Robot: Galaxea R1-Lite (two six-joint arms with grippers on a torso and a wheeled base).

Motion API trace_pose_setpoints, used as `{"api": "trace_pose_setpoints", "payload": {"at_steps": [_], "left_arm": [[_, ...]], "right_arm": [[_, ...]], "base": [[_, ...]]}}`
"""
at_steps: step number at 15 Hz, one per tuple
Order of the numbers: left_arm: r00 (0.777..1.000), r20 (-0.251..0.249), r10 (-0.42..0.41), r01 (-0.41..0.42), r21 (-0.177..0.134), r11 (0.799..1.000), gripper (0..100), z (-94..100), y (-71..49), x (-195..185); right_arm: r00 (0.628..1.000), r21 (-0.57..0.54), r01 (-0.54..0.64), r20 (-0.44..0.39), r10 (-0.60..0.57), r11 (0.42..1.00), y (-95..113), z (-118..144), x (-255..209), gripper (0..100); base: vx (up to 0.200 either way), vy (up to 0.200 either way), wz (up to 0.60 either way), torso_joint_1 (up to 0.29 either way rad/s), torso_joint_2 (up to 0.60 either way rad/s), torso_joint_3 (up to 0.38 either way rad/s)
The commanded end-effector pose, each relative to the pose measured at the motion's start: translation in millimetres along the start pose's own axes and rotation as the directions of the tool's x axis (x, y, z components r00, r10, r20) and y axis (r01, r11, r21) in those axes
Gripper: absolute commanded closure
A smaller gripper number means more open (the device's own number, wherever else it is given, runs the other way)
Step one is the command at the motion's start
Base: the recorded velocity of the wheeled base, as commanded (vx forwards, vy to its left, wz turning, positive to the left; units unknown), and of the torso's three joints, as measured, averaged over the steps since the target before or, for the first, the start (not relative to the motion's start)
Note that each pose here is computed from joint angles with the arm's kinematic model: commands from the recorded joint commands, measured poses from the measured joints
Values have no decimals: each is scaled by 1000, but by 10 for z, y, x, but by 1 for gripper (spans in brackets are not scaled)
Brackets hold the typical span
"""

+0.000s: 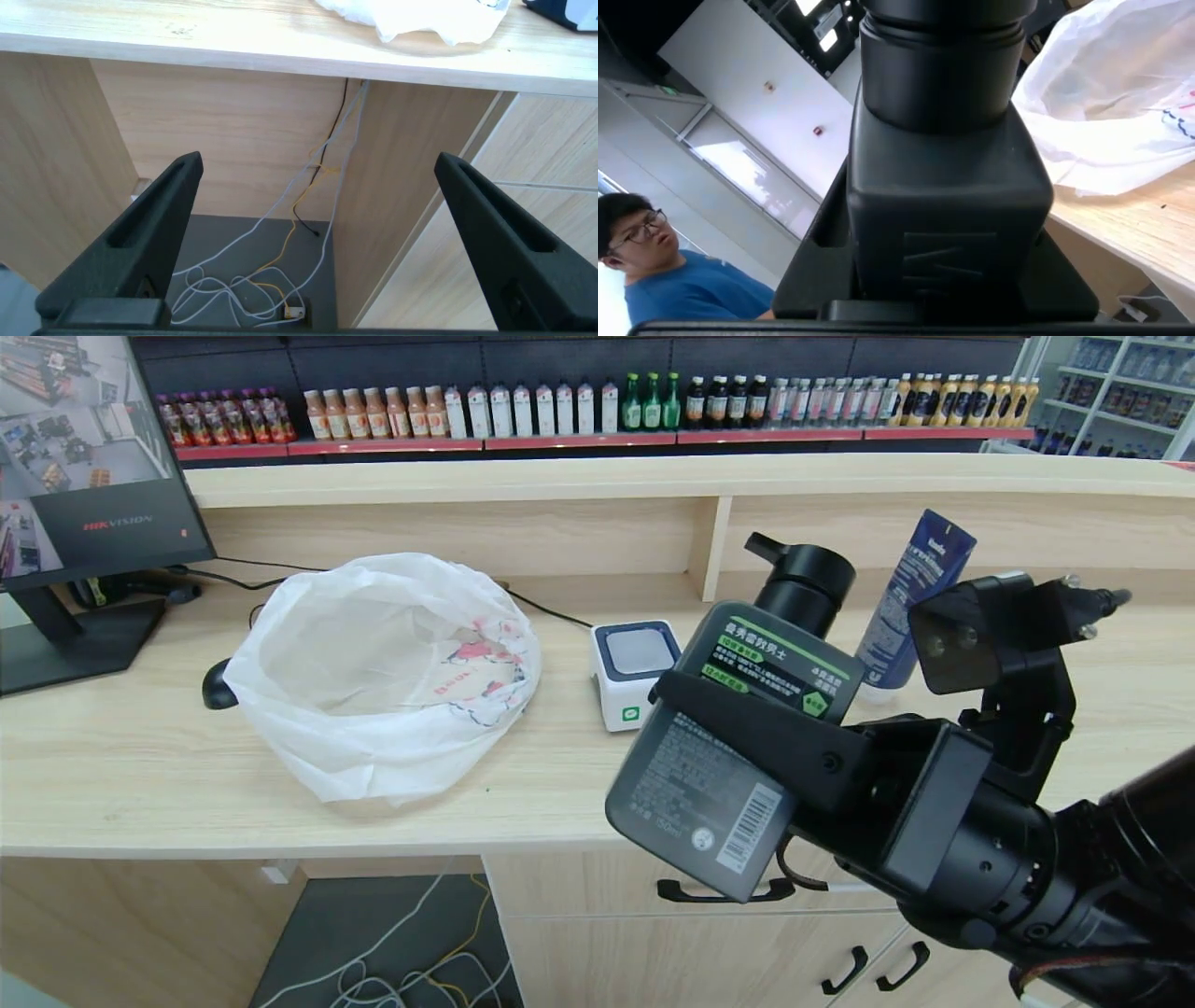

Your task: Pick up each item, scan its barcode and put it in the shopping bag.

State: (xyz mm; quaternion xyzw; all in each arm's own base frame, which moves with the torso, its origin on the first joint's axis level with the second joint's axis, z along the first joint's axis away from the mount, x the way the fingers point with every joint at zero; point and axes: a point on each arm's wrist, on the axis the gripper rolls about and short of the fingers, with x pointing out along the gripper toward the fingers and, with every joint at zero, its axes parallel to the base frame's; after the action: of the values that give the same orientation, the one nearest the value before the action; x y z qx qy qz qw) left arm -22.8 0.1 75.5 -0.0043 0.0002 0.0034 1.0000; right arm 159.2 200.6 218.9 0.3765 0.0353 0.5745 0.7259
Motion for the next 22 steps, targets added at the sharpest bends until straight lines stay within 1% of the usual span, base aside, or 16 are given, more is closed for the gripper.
{"api": "trace_pose_setpoints", "payload": {"at_steps": [1, 5, 10, 12, 14, 15, 17, 19, 20, 22], "left_arm": [[1000, 0, 1, -1, -1, 1000, 0, 0, 0, 0], [1000, 0, 1, -1, -1, 1000, 0, 0, 0, 0], [1000, 0, 1, -1, -1, 1000, 0, 0, 0, 0], [1000, 0, 1, -1, -1, 1000, 0, 0, 0, 0], [1000, 0, 1, -1, -1, 1000, 0, 0, 0, 0], [1000, 0, 1, -1, -1, 1000, 0, 0, 0, 0], [1000, 0, 1, -1, -1, 1000, 0, 0, 0, 0], [1000, 0, 1, -1, -1, 1000, 0, 0, 0, 0], [1000, 0, 1, -1, -1, 1000, 0, 0, 0, 0], [1000, 0, 1, -1, -1, 1000, 0, 0, 0, 0]], "right_arm": [[1000, 1, 5, -5, -5, 1000, -16, -15, 2, 100], [1000, -8, 1, -1, -1, 1000, -16, -7, 24, 100], [1000, -61, 10, -10, -10, 998, -32, -25, 3, 100], [1000, -140, 12, -14, -14, 990, -35, -32, -6, 100], [999, -217, 38, -22, -43, 976, -77, -45, -67, 100], [998, -282, 47, -15, -53, 958, -91, -20, -92, 100], [995, -362, 87, -15, -100, 928, -154, -29, -171, 100], [987, -463, 153, 22, -162, 873, -206, -26, -215, 100], [974, -564, 217, 70, -216, 797, -239, -18, -217, 100], [955, -657, 284, 130, -266, 699, -244, -2, -219, 100]], "base": [[0, 0, 0, 0, 0, 0], [0, 0, 0, 0, 0, 0], [0, 0, 0, 0, 0, 0], [0, 0, 0, 0, 0, 0], [0, 0, 0, 0, 0, 0], [0, 0, 0, 0, 0, 0], [0, 0, 0, 0, 0, 0], [0, 0, 0, 0, 0, 0], [0, 0, 0, 0, 0, 0], [0, 0, 0, 0, 0, 0]]}}
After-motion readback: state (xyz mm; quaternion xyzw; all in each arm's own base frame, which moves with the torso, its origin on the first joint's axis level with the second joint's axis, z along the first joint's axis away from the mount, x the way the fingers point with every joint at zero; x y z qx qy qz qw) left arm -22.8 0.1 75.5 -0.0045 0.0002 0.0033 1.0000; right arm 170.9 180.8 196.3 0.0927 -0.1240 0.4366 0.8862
